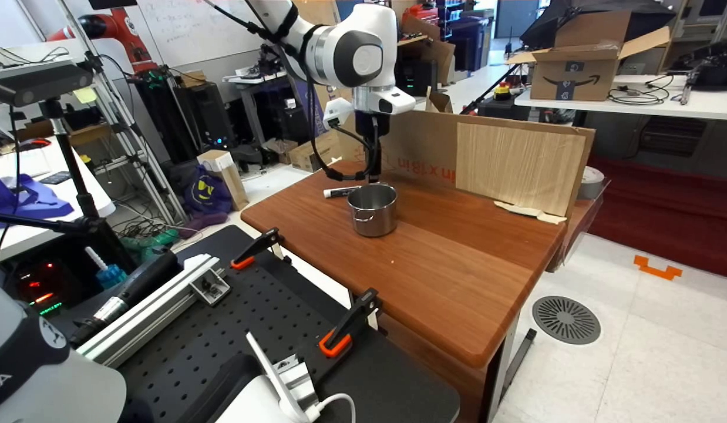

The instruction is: Take the black marker out of the silver pot

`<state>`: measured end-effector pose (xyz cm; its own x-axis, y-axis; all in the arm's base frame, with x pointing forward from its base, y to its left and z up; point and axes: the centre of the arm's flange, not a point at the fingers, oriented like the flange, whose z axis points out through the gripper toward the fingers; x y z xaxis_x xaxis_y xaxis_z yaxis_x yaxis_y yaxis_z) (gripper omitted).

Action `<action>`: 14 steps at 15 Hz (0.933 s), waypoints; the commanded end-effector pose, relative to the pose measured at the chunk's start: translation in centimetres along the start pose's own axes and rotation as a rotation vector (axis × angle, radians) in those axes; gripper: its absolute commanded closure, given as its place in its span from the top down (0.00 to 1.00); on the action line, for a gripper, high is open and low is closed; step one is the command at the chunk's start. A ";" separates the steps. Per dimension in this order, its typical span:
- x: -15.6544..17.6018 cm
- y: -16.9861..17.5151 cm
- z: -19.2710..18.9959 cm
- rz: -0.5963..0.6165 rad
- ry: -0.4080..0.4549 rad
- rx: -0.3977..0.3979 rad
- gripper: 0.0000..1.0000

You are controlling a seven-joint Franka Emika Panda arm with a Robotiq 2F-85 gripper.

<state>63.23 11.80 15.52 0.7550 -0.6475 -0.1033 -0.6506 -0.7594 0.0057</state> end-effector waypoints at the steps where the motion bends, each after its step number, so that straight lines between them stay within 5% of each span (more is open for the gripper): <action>1: -0.6 0.6 -2.5 -0.019 0.002 0.011 1.00; 7: -3.3 3.5 -7.8 -0.110 0.009 0.032 1.00; 8: -1.8 1.4 -6.3 -0.072 0.022 0.037 1.00; 14: -3.0 2.8 -7.2 -0.095 0.011 0.028 1.00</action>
<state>59.78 11.19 23.05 0.8143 -0.5733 -0.0910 -0.5777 -0.8156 -0.0313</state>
